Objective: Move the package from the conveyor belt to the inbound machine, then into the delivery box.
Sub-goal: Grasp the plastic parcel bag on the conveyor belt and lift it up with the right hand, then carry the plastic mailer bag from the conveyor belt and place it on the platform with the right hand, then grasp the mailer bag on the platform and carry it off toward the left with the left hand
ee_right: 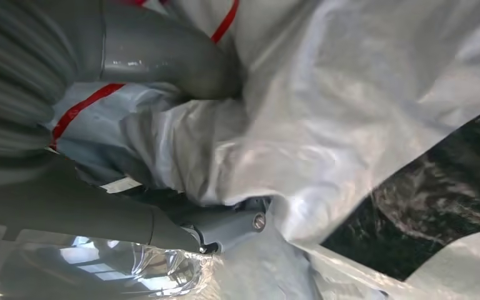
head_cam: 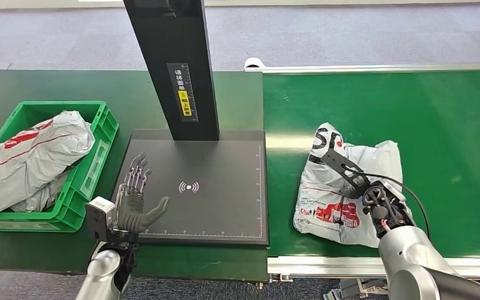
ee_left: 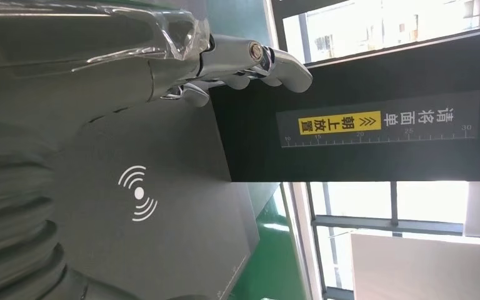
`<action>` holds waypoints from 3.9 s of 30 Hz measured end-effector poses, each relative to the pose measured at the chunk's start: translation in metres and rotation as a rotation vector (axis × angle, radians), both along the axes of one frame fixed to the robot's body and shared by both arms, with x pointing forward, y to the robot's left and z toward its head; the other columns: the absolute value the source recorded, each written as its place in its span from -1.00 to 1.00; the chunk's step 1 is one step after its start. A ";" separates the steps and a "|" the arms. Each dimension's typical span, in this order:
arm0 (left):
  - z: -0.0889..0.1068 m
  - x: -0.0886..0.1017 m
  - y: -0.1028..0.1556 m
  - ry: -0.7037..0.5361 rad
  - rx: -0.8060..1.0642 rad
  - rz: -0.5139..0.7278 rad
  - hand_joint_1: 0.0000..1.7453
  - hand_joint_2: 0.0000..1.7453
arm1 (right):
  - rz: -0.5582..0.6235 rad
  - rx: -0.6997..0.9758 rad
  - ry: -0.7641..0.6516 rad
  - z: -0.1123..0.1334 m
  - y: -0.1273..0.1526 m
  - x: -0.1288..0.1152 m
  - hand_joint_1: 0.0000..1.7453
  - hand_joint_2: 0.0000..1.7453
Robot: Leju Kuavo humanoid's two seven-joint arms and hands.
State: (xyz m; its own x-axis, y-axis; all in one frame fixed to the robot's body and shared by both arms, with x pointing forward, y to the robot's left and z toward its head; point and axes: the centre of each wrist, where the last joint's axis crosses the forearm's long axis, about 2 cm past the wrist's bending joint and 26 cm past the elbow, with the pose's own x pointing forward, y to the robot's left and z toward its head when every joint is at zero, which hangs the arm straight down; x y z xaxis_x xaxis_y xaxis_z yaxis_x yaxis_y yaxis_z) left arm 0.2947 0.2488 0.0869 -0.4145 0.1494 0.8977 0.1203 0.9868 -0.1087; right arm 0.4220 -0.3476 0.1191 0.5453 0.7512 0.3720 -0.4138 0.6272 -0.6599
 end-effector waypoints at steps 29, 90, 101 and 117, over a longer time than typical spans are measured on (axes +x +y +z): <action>0.032 -0.024 0.010 -0.158 0.051 0.290 -1.00 1.00 | 0.271 0.185 -1.351 0.068 0.080 -0.002 1.00 1.00; 0.006 -0.012 -0.041 0.052 0.138 -0.192 -1.00 1.00 | 0.484 0.871 -1.008 0.020 0.208 -0.040 -1.00 1.00; -0.006 0.007 -0.068 0.215 0.744 -0.249 0.50 1.00 | 0.334 0.912 -1.024 0.018 0.187 -0.034 -1.00 1.00; -0.007 0.020 -0.061 0.083 0.504 -0.176 1.00 1.00 | 0.276 0.902 -1.022 0.015 0.173 -0.032 -1.00 1.00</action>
